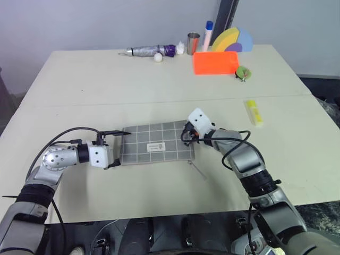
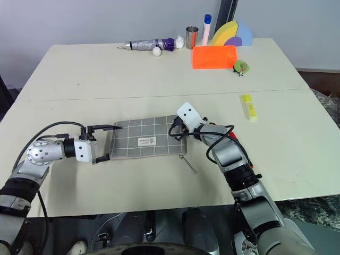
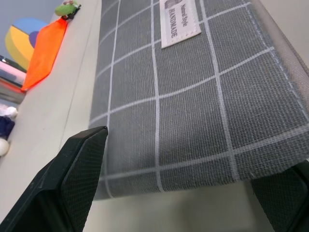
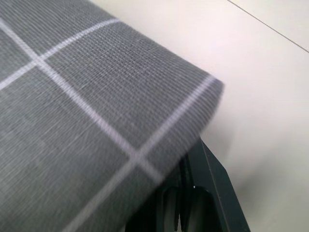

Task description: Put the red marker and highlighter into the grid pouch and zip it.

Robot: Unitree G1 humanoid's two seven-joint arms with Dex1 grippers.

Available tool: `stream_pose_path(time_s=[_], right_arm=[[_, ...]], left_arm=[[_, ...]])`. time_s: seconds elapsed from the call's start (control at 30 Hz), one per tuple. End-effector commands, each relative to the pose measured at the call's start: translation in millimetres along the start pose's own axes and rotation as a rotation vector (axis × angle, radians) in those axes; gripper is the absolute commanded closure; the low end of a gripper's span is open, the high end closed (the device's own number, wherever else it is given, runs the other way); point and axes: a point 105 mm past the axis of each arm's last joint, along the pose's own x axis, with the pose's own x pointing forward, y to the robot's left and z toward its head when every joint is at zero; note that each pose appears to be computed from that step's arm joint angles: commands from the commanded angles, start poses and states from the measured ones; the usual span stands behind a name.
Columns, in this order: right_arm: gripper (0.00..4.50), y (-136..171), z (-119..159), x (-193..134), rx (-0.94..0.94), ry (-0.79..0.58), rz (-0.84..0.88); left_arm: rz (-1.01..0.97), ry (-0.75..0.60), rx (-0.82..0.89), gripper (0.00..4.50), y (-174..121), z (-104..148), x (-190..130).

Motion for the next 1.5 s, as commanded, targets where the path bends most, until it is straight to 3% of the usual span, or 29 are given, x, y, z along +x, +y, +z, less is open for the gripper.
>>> stream_pose_path(time_s=[0.03, 0.3, 0.77, 1.13, 1.27, 1.47, 1.5], right_arm=[[4.44, -12, -7, -9, 0.007, 0.027, -0.026], [4.44, -18, -8, -21, -0.018, 0.034, -0.031], [4.44, 18, 2, -11, -0.051, 0.01, 0.079], [4.44, 24, 6, -9, -0.06, 0.003, 0.103], [4.5, 24, 6, -9, -0.062, 0.004, 0.102], [4.5, 1, 13, -18, -0.074, -0.033, 0.025], [4.5, -7, 17, -22, -0.077, -0.049, -0.002]], left_arm=[[-0.029, 0.012, -0.009, 0.0, -6, 0, -5], [-0.028, 0.004, -0.049, 0.0, -13, 2, -4], [-0.035, -0.05, -0.032, 0.0, -24, 18, 10], [-0.006, -0.064, -0.036, 0.0, -28, 24, 15], [0.026, -0.075, -0.047, 1.35, -24, 25, 16], [0.12, -0.089, -0.113, 4.48, -9, 27, 16], [0.166, -0.093, -0.153, 4.48, -1, 27, 16]])
